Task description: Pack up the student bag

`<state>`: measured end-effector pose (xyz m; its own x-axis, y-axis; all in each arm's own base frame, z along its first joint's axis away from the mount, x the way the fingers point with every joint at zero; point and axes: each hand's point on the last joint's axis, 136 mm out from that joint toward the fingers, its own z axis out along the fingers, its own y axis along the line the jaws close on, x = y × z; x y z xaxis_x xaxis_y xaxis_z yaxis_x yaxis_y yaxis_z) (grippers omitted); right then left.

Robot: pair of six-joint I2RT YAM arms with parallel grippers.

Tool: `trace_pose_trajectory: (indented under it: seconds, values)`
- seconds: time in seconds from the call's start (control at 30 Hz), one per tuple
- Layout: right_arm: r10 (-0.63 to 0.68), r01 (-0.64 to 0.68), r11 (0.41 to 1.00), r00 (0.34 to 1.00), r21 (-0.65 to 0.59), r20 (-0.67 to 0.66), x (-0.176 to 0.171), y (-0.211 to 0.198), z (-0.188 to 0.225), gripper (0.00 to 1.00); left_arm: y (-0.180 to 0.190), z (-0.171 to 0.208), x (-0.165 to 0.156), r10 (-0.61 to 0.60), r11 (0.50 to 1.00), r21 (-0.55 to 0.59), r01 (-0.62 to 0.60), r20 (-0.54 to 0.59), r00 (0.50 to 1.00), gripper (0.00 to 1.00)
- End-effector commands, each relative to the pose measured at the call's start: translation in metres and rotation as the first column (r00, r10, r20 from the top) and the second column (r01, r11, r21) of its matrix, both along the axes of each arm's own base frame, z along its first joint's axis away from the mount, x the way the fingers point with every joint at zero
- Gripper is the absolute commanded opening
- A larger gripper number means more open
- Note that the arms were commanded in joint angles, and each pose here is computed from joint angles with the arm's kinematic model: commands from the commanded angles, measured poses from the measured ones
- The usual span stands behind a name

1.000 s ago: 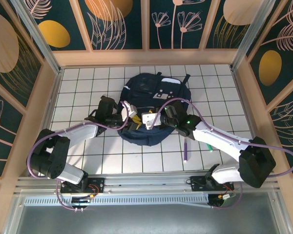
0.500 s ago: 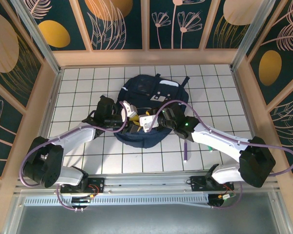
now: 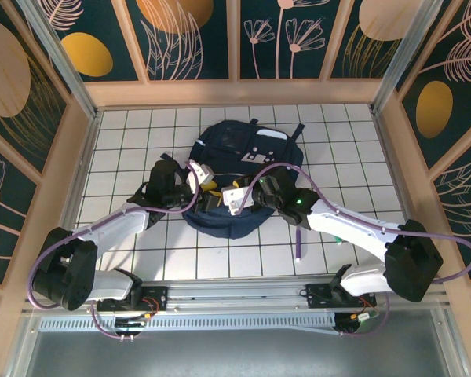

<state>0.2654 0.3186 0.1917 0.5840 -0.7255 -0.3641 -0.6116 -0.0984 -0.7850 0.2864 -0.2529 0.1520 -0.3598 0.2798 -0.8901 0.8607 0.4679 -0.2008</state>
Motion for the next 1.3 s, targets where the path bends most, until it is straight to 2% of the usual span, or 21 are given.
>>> trace_pose_trajectory:
  seconds: [0.0, 0.13, 0.27, 0.33, 0.5, 0.57, 0.63, 0.67, 0.77, 0.87, 0.9, 0.93, 0.97, 1.07, 1.27]
  values:
    - [0.132, -0.14, 0.984, 0.988, 0.109, 0.078, -0.022, 0.03, 0.041, 0.0, 0.017, -0.004, 0.031, 0.146, 0.988, 0.045, -0.148, 0.046, 0.988, 0.51]
    - [0.138, -0.145, 0.984, 0.988, 0.105, 0.076, -0.024, 0.034, 0.039, 0.0, 0.015, -0.01, 0.029, 0.122, 0.99, 0.062, -0.124, 0.04, 0.992, 0.52]
    - [0.146, -0.153, 0.982, 0.987, 0.112, 0.071, -0.026, 0.037, 0.04, 0.0, 0.009, -0.01, 0.018, 0.053, 0.995, 0.076, -0.06, 0.088, 0.995, 0.5]
    - [0.152, -0.16, 0.981, 0.986, 0.114, 0.073, -0.027, 0.039, 0.042, 0.0, 0.003, -0.01, 0.013, 0.009, 0.997, 0.079, -0.017, 0.097, 0.995, 0.43]
    - [0.162, -0.171, 0.978, 0.984, 0.121, 0.08, -0.028, 0.044, 0.047, 0.0, -0.007, -0.011, 0.004, -0.082, 0.994, 0.079, 0.074, 0.098, 0.992, 0.19]
    - [0.161, -0.17, 0.978, 0.984, 0.118, 0.08, -0.027, 0.044, 0.047, 0.0, -0.01, -0.011, 0.001, -0.112, 0.991, 0.08, 0.104, 0.102, 0.988, 0.14]
    - [0.152, -0.16, 0.981, 0.985, 0.107, 0.081, -0.025, 0.043, 0.044, 0.0, -0.012, -0.008, -0.004, -0.143, 0.988, 0.074, 0.135, 0.113, 0.983, 0.01]
    - [0.143, -0.151, 0.984, 0.986, 0.093, 0.082, -0.023, 0.042, 0.04, 0.0, -0.013, -0.007, -0.009, -0.171, 0.984, 0.073, 0.163, 0.118, 0.978, 0.0]
    - [0.11, -0.116, 0.991, 0.99, 0.066, 0.089, -0.016, 0.036, 0.034, 0.0, -0.012, -0.004, -0.021, -0.231, 0.972, 0.087, 0.22, 0.152, 0.961, 0.0]
    - [0.089, -0.097, 0.99, 0.993, 0.099, 0.075, -0.011, 0.029, 0.04, 0.0, -0.008, -0.005, -0.031, -0.266, 0.962, 0.109, 0.249, 0.186, 0.946, 0.0]
    - [0.089, -0.096, 0.989, 0.993, 0.108, 0.072, -0.01, 0.028, 0.042, 0.0, -0.007, -0.006, -0.033, -0.266, 0.962, 0.112, 0.249, 0.187, 0.946, 0.05]
    - [0.091, -0.098, 0.989, 0.994, 0.113, 0.069, -0.011, 0.027, 0.043, 0.0, -0.006, -0.006, -0.033, -0.263, 0.963, 0.114, 0.245, 0.19, 0.946, 0.18]
    - [0.096, -0.103, 0.988, 0.993, 0.113, 0.069, -0.012, 0.026, 0.043, 0.0, -0.006, -0.006, -0.033, -0.26, 0.964, 0.116, 0.241, 0.19, 0.947, 0.22]
    - [0.115, -0.122, 0.985, 0.991, 0.118, 0.064, -0.015, 0.028, 0.045, 0.0, -0.007, -0.006, -0.028, -0.247, 0.967, 0.115, 0.229, 0.186, 0.951, 0.28]
    - [0.131, -0.138, 0.982, 0.99, 0.128, 0.058, -0.018, 0.032, 0.047, 0.0, -0.014, -0.001, -0.016, -0.232, 0.972, 0.088, 0.219, 0.171, 0.958, 0.31]
